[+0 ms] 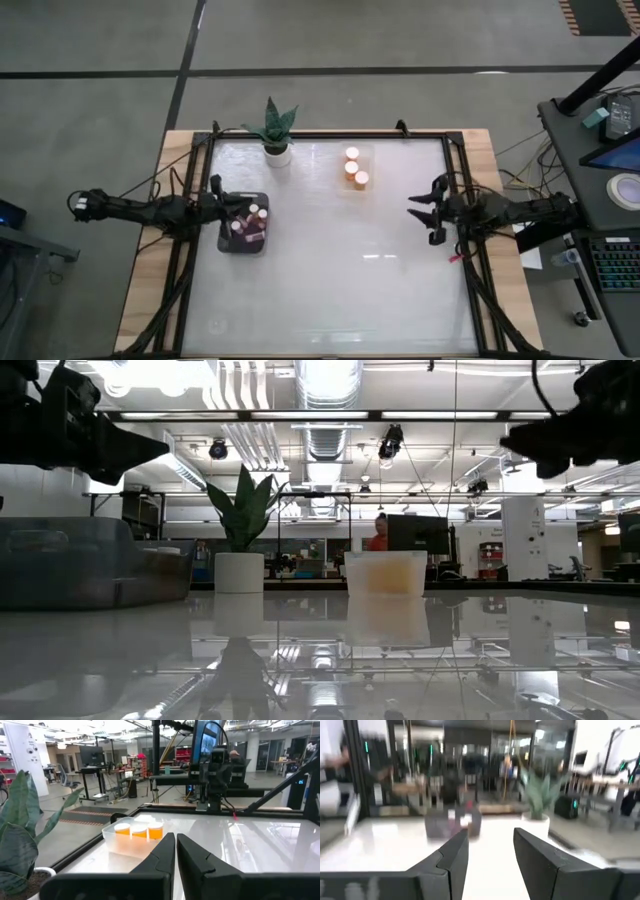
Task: Pick and place medicine bottles into bin by pill shape (circle, oval)
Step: Return to Home Position
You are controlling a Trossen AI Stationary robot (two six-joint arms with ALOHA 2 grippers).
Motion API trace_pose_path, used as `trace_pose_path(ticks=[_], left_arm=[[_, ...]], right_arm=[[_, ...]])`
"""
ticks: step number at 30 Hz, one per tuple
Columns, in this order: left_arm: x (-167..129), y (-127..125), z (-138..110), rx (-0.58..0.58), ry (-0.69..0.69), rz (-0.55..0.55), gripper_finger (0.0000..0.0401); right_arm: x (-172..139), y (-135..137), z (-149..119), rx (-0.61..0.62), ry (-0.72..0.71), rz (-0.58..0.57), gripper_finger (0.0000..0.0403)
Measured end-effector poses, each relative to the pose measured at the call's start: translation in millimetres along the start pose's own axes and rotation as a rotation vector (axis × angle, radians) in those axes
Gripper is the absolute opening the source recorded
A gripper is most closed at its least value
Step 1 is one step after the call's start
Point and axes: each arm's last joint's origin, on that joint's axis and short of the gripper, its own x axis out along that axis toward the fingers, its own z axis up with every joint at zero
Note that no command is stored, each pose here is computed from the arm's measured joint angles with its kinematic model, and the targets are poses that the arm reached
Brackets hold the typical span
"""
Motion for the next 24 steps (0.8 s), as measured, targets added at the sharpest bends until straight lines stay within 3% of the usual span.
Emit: trace_pose_path(ticks=[8, 19, 24], left_arm=[[2, -1, -2, 0.012, 0.024, -0.002, 0.0002], [3, -2, -5, 0.027, 0.055, -0.004, 0.0002], [4, -2, -6, 0.032, 0.065, -0.004, 0.0002]], right_arm=[[1, -2, -7, -0.084, 0.06, 0.043, 0.0148], [1, -6, -8, -0.053, 0.07, 0.031, 0.0148], [2, -12, -9, -0.028, 0.076, -0.031, 0.0148]])
